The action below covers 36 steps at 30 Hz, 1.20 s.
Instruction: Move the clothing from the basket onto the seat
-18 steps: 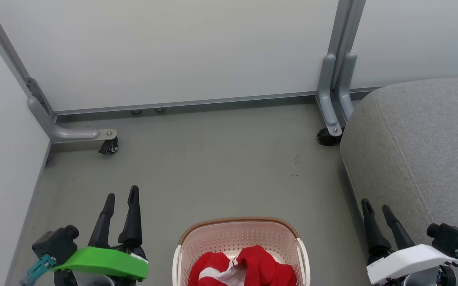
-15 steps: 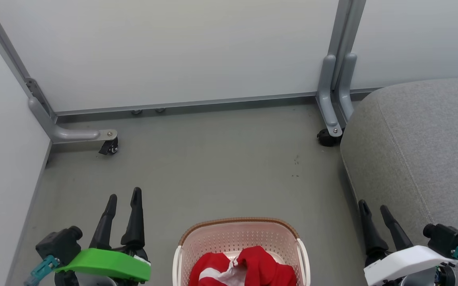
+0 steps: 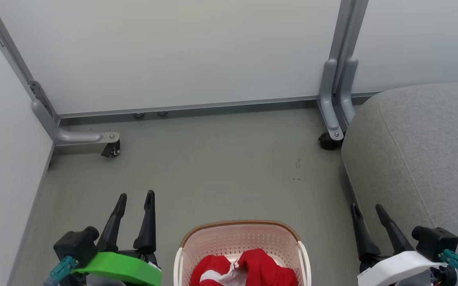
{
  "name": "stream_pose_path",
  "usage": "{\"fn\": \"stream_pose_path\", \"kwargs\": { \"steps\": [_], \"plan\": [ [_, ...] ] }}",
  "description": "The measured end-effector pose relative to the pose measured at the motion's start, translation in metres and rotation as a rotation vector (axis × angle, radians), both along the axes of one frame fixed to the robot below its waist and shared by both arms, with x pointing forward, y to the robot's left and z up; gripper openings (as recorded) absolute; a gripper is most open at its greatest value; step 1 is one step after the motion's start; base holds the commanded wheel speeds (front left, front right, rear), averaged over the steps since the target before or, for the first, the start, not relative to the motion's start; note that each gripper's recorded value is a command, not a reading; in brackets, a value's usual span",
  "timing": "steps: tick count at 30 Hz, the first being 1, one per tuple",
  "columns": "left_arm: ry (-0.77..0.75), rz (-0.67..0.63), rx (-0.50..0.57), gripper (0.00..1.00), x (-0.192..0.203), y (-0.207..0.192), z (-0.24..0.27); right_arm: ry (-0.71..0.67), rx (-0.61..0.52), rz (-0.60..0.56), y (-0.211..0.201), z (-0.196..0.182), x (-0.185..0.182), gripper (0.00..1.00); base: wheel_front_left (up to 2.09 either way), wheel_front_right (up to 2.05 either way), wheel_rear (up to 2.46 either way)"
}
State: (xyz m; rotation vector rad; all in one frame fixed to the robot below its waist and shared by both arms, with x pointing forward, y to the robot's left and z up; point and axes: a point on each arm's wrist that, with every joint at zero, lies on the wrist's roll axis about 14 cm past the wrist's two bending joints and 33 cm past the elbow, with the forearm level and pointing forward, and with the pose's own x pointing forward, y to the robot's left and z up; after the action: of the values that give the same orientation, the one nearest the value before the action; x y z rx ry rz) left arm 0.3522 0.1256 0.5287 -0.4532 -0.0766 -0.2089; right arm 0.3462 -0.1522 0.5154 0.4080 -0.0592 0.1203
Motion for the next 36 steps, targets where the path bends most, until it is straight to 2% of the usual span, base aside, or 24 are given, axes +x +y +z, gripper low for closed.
{"fn": "stream_pose_path", "kwargs": {
  "steps": [36],
  "plan": [
    [-0.081,-0.046,0.255,1.00,-0.015,-0.017,-0.004,-0.108,-0.258,0.011,0.006,0.014,-0.011,1.00,0.00,0.00,0.00]
  ]
}}
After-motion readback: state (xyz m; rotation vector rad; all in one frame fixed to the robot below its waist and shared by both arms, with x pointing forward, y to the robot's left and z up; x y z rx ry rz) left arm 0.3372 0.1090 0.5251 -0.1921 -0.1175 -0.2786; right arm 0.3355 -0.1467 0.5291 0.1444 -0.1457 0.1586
